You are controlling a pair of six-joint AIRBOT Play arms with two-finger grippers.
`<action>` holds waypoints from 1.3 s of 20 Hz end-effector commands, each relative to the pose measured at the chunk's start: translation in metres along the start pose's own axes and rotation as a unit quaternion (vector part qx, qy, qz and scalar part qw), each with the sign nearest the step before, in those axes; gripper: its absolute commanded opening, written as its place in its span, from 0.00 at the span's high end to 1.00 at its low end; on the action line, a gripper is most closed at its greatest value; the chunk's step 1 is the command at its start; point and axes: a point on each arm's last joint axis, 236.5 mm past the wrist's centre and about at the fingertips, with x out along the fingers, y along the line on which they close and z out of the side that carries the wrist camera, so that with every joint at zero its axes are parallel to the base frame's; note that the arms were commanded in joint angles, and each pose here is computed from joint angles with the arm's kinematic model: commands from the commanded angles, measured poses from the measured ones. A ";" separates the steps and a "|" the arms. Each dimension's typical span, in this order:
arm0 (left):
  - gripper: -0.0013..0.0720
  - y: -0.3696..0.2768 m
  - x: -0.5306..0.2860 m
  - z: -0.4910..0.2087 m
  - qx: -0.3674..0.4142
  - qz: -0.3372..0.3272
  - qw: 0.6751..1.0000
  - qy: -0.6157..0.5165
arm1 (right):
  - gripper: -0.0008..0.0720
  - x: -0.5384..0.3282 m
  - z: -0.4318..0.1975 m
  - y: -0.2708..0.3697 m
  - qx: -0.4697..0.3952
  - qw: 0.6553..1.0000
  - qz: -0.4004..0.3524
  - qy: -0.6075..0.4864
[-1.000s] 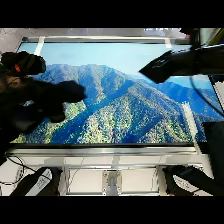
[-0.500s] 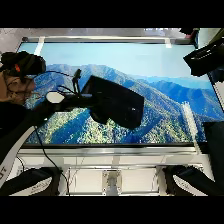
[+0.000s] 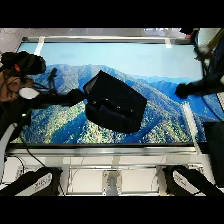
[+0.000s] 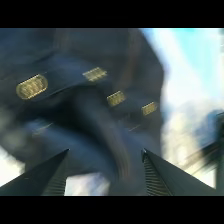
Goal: Fold the clothes and pants, and hang the long-sleeved shirts on hangers.
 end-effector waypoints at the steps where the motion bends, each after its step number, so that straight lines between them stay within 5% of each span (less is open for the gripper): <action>1: 0.30 0.067 -0.033 -0.048 -0.061 0.077 0.993 0.065 | 0.37 0.067 -0.039 0.045 0.096 0.987 0.130 0.016; 6: 0.30 0.074 0.002 -0.068 -0.135 0.027 0.990 0.022 | 0.37 0.120 -0.085 0.101 0.139 0.962 0.233 0.026; 20: 0.30 0.034 0.029 -0.062 -0.090 -0.006 0.996 0.002 | 0.39 0.182 -0.139 0.173 0.098 0.959 0.254 0.080; 22: 0.30 0.034 0.029 -0.061 -0.090 -0.005 0.996 0.000 | 0.94 0.178 -0.133 0.174 0.091 0.959 0.258 0.072; 26: 0.30 0.035 0.029 -0.061 -0.090 -0.005 0.996 0.000 | 0.94 0.121 -0.084 0.184 0.029 0.955 0.293 0.023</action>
